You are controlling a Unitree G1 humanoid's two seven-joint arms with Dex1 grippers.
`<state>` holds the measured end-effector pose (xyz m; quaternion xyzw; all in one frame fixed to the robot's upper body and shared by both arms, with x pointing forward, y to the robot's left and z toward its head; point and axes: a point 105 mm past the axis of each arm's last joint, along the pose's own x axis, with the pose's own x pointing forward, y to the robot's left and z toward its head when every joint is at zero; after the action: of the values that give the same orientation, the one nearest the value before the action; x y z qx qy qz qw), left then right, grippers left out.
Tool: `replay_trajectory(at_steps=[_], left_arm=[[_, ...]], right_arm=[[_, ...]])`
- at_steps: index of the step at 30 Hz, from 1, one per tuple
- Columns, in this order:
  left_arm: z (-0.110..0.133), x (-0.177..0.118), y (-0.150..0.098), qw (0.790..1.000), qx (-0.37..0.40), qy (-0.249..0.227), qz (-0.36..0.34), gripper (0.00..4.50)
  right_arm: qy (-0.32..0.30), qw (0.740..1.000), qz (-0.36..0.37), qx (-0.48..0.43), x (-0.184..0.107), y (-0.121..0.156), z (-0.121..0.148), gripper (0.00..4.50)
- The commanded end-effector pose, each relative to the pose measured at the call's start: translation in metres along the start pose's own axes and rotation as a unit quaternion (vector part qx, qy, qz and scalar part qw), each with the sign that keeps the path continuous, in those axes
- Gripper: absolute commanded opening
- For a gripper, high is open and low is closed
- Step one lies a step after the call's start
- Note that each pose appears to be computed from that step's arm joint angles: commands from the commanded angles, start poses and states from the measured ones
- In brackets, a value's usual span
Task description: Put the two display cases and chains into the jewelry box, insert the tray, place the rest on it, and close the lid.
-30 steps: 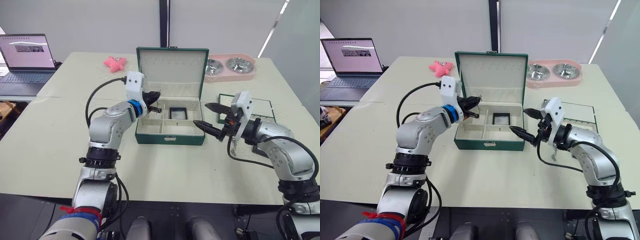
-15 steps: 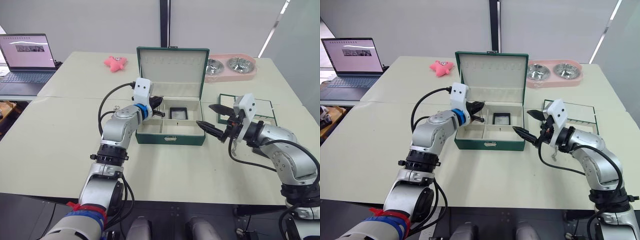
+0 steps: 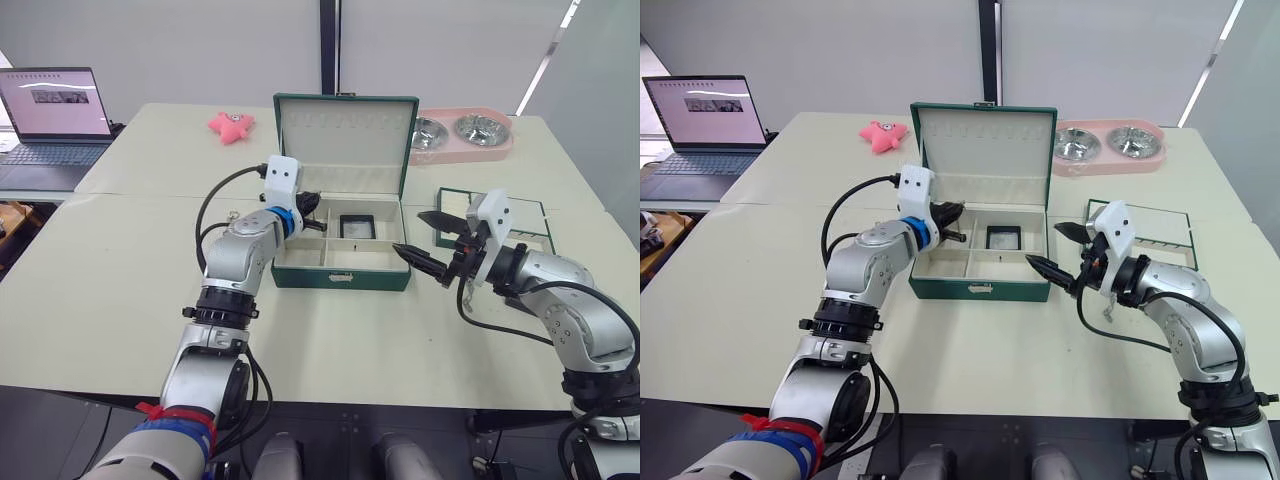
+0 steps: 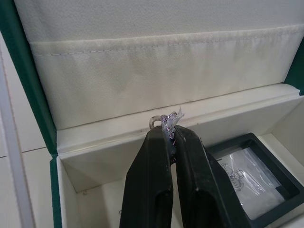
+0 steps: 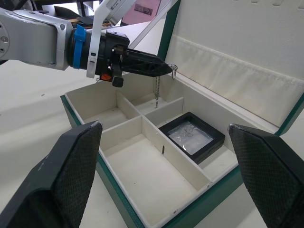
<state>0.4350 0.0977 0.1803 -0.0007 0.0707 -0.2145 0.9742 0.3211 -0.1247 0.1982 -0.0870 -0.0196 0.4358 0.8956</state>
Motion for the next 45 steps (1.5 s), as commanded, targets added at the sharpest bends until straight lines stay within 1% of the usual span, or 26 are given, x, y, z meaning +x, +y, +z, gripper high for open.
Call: replay_trajectory(at_steps=[1,9,10,12,22,23,28,34,38,39,43,45], left_arm=[[0.019,-0.002,-0.003,1.000,0.010,-0.025,0.001,0.02],[0.018,-0.002,-0.002,1.000,0.008,-0.023,0.006,0.02],[0.019,-0.002,-0.002,1.000,0.007,-0.024,0.006,0.59],[0.019,-0.003,-0.002,1.000,0.006,-0.026,0.005,1.04],[0.022,-0.005,-0.009,0.999,0.002,-0.034,-0.015,4.32],[0.023,-0.005,-0.010,0.999,0.001,-0.037,-0.019,4.46],[0.030,-0.008,-0.017,0.998,-0.005,-0.050,-0.042,4.46],[0.037,-0.023,-0.026,0.993,-0.001,-0.063,-0.104,4.46],[0.044,-0.044,-0.028,0.984,-0.005,-0.081,-0.160,4.46],[0.045,-0.050,-0.027,0.982,0.004,-0.086,-0.171,4.46],[0.042,-0.086,-0.014,0.972,0.008,-0.090,-0.216,4.46],[0.037,-0.104,-0.006,0.971,0.013,-0.082,-0.224,4.46]], right_arm=[[-0.021,1.000,-0.002,-0.019,-0.003,-0.001,0.014,4.50],[-0.021,1.000,-0.001,-0.019,-0.003,-0.001,0.014,4.50],[-0.021,1.000,0.000,-0.019,-0.003,-0.001,0.014,4.50],[-0.021,1.000,0.001,-0.019,-0.003,-0.001,0.014,4.50],[-0.024,1.000,0.003,-0.017,-0.004,-0.001,0.016,4.50],[-0.024,1.000,0.002,-0.018,-0.004,-0.001,0.016,4.50],[-0.025,1.000,0.001,-0.018,-0.005,-0.003,0.017,4.50],[-0.032,0.999,-0.009,-0.013,-0.014,-0.009,0.017,4.50],[-0.028,0.999,-0.020,-0.009,-0.027,-0.015,0.014,4.50],[-0.027,0.999,-0.023,-0.008,-0.031,-0.016,0.013,4.50],[-0.014,0.999,-0.044,-0.002,-0.054,-0.025,0.004,4.50],[-0.004,0.998,-0.058,0.003,-0.069,-0.029,-0.003,4.50]])
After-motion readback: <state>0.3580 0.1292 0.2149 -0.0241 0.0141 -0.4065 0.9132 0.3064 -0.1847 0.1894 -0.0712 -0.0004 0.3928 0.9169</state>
